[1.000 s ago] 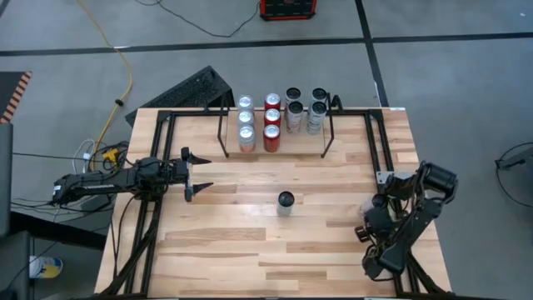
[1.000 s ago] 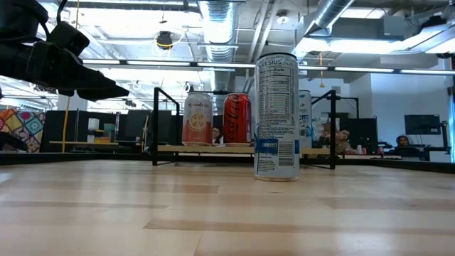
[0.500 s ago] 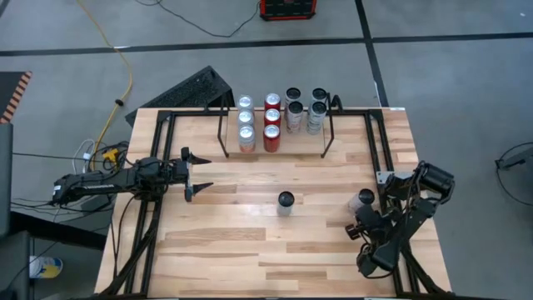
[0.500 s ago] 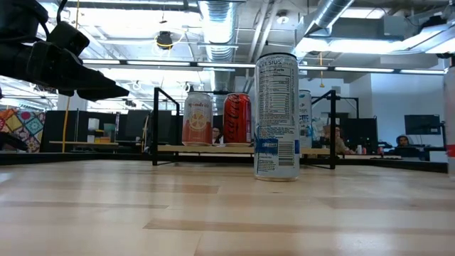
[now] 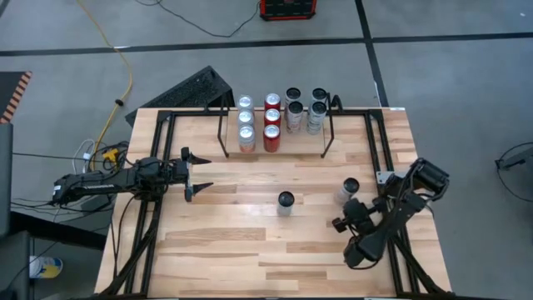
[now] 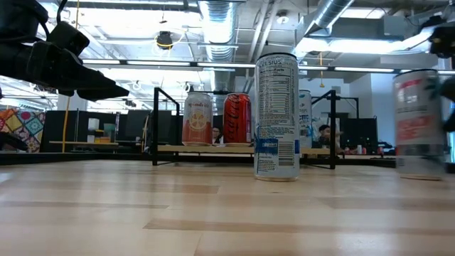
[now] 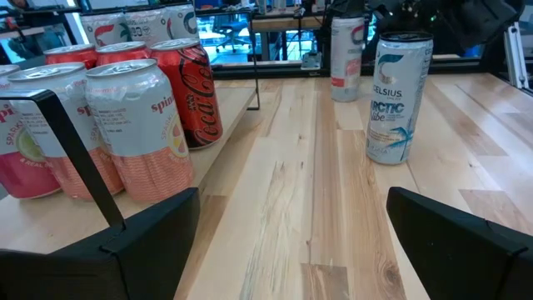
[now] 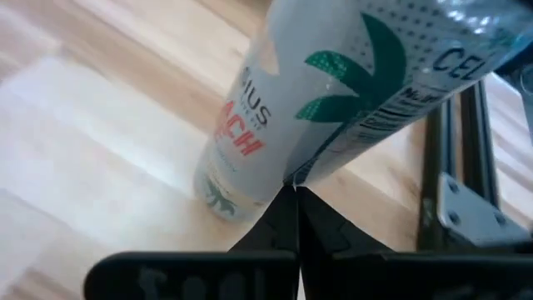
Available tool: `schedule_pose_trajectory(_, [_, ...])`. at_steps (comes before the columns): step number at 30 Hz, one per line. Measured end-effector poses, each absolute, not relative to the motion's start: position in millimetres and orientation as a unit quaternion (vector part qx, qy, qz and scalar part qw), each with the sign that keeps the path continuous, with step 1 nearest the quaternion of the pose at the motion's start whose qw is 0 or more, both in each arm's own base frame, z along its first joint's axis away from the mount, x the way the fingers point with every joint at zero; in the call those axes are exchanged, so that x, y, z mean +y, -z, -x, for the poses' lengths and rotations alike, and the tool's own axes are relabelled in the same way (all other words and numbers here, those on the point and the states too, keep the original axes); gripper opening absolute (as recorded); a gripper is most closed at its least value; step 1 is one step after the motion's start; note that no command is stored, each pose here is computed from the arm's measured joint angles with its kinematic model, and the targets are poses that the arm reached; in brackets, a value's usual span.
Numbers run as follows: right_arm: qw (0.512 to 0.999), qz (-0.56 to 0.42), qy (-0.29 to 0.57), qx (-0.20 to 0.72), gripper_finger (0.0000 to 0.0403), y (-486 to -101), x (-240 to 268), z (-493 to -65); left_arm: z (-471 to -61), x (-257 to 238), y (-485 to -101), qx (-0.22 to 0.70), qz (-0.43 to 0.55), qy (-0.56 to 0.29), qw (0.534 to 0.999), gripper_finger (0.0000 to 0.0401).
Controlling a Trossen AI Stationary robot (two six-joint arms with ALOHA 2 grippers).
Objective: Place canned beverage on shelf
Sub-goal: Put the white pink soda can on the shelf aligned with the other white pink soda cans
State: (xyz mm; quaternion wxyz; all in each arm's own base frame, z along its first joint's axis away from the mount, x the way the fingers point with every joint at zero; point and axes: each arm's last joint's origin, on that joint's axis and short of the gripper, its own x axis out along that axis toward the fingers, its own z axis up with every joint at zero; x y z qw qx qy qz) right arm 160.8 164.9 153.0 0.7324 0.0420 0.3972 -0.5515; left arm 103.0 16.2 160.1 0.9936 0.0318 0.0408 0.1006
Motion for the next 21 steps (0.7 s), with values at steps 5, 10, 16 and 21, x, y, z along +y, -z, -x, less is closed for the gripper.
schedule_pose_trajectory(5, [0.745, -0.027, 0.546, 0.383, 0.0016, -152.4, 152.1, -177.7, -103.0, 16.2, -160.2, 0.041, -0.032, -0.101, 0.994, 0.0373])
schedule_pose_trajectory(10, [0.729, -0.013, 0.557, 0.397, 0.0016, -151.8, 134.3, -193.6, -103.0, 16.2, -160.1, 0.041, -0.032, -0.101, 0.994, 0.0373])
schedule_pose_trajectory(16, [0.709, 0.017, 0.566, 0.42, 0.0016, -152.0, 112.2, -208.3, -103.0, 16.2, -160.2, 0.041, -0.032, -0.101, 0.994, 0.0373])
schedule_pose_trajectory(21, [0.7, 0.043, 0.569, 0.429, 0.0016, -152.6, 97.2, -216.5, -103.0, 16.2, -160.1, 0.041, -0.032, -0.101, 0.994, 0.0373])
